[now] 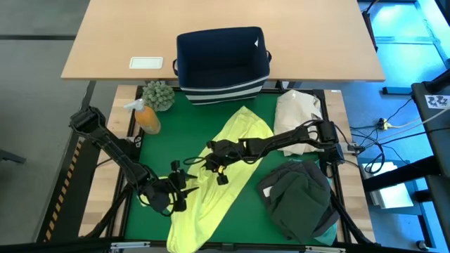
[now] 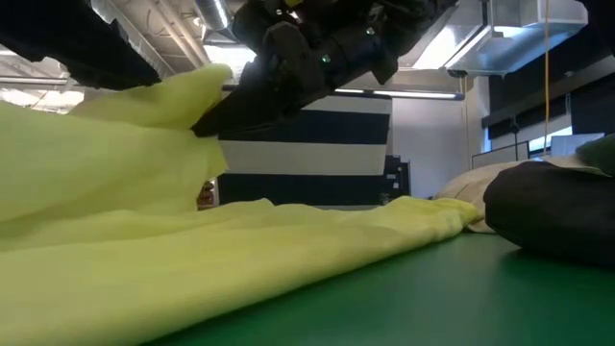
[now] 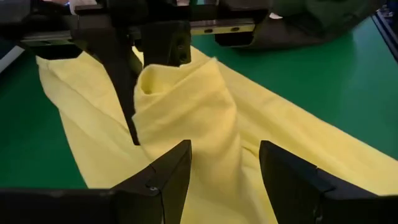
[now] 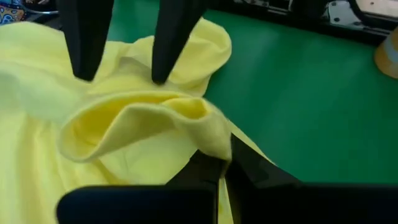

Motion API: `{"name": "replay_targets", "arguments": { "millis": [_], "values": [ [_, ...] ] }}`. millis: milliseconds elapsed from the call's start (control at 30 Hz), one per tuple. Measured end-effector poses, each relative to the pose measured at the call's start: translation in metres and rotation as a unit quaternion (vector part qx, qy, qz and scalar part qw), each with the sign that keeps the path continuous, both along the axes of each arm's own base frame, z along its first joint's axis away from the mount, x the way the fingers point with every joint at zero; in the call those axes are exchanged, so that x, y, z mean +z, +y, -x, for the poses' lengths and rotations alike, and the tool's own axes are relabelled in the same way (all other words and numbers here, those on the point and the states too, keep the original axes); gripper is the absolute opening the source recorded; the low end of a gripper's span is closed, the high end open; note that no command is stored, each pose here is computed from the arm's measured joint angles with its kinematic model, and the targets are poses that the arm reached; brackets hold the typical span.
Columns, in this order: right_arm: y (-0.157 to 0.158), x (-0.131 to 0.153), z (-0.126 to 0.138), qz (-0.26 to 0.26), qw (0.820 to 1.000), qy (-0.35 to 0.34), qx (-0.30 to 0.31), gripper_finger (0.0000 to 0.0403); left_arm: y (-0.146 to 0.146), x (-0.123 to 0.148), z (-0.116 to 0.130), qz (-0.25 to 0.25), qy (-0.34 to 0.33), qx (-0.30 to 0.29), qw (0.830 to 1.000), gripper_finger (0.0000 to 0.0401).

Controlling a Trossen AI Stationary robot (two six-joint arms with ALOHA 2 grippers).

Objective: Fold laundry
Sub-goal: Fold the yellow shirt on the table

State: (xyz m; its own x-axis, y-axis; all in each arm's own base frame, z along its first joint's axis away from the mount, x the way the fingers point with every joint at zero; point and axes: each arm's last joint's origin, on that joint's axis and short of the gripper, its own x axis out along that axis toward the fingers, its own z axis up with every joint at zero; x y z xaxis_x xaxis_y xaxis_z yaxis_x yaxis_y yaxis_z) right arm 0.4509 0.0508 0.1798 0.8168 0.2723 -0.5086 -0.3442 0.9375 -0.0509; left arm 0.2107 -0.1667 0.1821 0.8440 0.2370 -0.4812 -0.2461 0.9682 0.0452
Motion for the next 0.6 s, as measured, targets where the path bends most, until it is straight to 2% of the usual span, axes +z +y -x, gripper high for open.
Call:
{"name": "replay_targets", "arguments": {
  "millis": [167,333,500,600],
  "values": [
    [0.01,0.0,0.001,0.021,0.999,-0.01,0.028,0.001,0.003,-0.001,0.0,-0.01,0.009,0.005,1.0,0.0183],
    [0.03,0.001,0.004,0.073,0.994,-0.031,0.081,0.001,0.008,0.002,0.006,-0.026,0.026,0.007,0.999,0.0183],
    [0.048,0.005,0.005,0.123,0.986,-0.07,0.094,0.001,0.014,0.018,0.012,-0.011,0.008,0.006,1.0,0.0183],
    [0.056,0.006,0.006,0.157,0.98,-0.084,0.093,0.001,0.017,0.022,0.015,-0.009,0.019,-0.01,1.0,0.0183]
  ]
}}
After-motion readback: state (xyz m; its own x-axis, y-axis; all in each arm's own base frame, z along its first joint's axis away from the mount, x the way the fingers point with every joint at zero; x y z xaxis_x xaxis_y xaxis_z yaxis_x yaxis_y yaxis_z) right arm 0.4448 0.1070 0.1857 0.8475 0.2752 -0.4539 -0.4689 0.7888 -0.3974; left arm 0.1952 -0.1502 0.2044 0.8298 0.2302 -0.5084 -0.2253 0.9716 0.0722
